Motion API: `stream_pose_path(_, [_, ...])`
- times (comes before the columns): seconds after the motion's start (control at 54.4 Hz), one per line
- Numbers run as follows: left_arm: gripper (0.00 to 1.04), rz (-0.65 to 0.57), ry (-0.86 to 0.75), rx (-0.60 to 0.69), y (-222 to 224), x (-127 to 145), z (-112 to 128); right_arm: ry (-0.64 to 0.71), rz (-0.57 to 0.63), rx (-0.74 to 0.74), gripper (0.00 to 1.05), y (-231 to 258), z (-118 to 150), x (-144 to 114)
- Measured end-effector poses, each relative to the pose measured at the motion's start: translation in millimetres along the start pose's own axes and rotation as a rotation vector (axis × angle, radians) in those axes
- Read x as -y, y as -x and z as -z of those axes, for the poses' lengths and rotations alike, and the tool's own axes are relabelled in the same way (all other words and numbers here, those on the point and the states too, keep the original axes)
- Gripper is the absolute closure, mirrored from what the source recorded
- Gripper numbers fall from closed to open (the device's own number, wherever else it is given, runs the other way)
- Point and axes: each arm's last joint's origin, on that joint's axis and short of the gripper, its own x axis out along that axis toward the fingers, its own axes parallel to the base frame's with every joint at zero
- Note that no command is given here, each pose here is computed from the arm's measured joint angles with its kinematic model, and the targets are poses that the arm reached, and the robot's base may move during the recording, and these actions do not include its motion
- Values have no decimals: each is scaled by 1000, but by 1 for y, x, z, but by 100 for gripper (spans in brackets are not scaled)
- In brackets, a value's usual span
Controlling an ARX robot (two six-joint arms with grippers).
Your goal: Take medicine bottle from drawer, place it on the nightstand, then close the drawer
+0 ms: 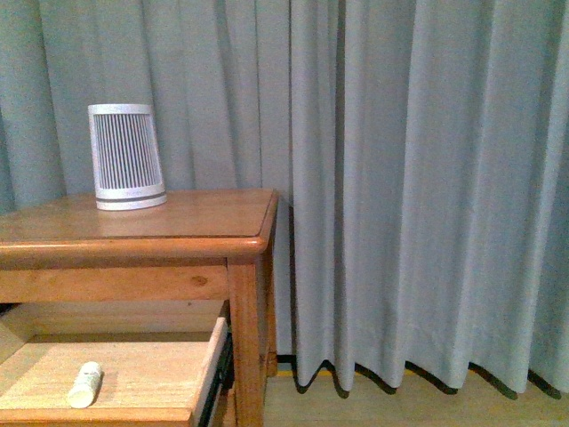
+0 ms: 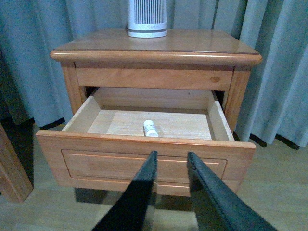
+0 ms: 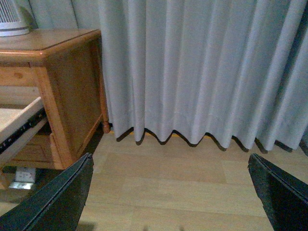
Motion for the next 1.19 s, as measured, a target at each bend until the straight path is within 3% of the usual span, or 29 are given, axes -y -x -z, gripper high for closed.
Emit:
stream_pose_path(0.037, [102,20,-1,-9,0,-4,3,0,0,0,7,0,0,0])
stream_pose_path(0.386, [101,-13,3,-4,0,-11,2,0,0,0,7,0,0,0])
stream_pose_path(0.919, [6,-11,4,-3,0,-11,2,0,2,0,7,0,0,0])
stream_pose_path(1.194, [7,-14,5,-2,0,-11,2,0,-2,0,7,0,0,0])
